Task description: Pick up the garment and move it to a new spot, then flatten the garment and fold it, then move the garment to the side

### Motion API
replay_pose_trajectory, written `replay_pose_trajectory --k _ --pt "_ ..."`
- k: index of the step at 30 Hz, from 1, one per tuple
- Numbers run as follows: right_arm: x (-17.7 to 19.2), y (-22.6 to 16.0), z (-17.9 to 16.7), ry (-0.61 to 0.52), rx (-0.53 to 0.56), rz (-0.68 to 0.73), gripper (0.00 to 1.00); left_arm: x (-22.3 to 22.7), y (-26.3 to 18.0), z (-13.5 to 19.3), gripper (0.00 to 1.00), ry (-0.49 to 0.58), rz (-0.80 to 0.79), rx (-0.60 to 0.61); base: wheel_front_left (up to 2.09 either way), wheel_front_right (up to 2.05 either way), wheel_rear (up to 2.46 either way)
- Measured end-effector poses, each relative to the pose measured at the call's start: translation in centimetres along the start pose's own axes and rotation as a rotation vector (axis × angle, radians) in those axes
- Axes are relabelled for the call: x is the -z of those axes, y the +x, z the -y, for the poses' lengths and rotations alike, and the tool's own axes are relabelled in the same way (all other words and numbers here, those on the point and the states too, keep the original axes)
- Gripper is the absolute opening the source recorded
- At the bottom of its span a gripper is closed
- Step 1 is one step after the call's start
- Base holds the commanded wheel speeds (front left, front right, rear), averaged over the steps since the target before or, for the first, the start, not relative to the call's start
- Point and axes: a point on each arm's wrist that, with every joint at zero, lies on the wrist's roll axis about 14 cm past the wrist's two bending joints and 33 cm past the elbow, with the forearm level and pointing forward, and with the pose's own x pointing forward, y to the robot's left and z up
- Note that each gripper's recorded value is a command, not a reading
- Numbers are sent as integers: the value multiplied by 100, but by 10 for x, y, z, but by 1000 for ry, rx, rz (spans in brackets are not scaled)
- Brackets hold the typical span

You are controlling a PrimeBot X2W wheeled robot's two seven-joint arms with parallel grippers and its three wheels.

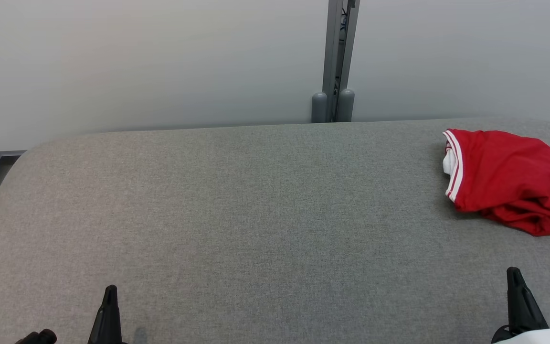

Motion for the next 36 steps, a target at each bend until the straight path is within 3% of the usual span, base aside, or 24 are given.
replay_pose_trajectory --k 36 --pt "-7 23 -7 515 4 -15 0 -16 27 15 0 -417 -12 37 0 0 0"
